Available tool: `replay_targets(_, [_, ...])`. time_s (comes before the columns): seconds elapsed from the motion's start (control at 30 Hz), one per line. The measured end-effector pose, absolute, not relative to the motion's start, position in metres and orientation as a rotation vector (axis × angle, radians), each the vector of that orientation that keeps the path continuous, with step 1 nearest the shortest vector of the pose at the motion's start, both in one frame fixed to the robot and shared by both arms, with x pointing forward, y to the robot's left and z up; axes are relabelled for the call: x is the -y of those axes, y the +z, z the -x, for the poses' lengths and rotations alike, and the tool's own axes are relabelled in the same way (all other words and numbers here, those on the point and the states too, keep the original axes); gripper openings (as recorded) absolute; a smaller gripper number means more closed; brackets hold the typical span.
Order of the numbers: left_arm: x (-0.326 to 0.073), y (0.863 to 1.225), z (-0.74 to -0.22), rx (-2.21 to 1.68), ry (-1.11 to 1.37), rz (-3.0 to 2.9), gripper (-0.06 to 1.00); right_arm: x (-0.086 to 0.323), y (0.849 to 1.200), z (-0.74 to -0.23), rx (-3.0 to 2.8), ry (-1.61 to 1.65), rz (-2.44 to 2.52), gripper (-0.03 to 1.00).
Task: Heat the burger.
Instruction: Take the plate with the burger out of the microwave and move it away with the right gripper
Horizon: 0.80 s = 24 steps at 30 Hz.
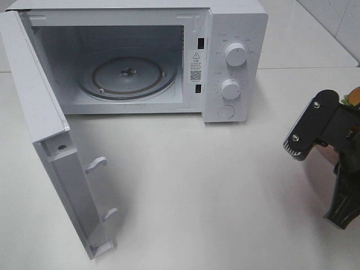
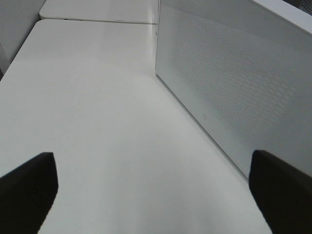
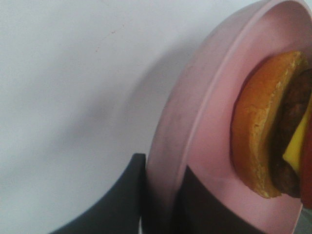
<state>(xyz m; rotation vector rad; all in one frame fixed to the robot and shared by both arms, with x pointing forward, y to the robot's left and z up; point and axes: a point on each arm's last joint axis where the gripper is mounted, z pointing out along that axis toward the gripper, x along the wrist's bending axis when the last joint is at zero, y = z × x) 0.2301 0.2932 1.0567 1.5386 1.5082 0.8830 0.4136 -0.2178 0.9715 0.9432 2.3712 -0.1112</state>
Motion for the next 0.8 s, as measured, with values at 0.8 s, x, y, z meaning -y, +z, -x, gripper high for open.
replay_targets(0.8, [-0.293,1.057,-0.23,-1.508,0.883,-1.539,0.99,0.18,0.943,-0.438,-2.007,-0.447,-1.269,0.11])
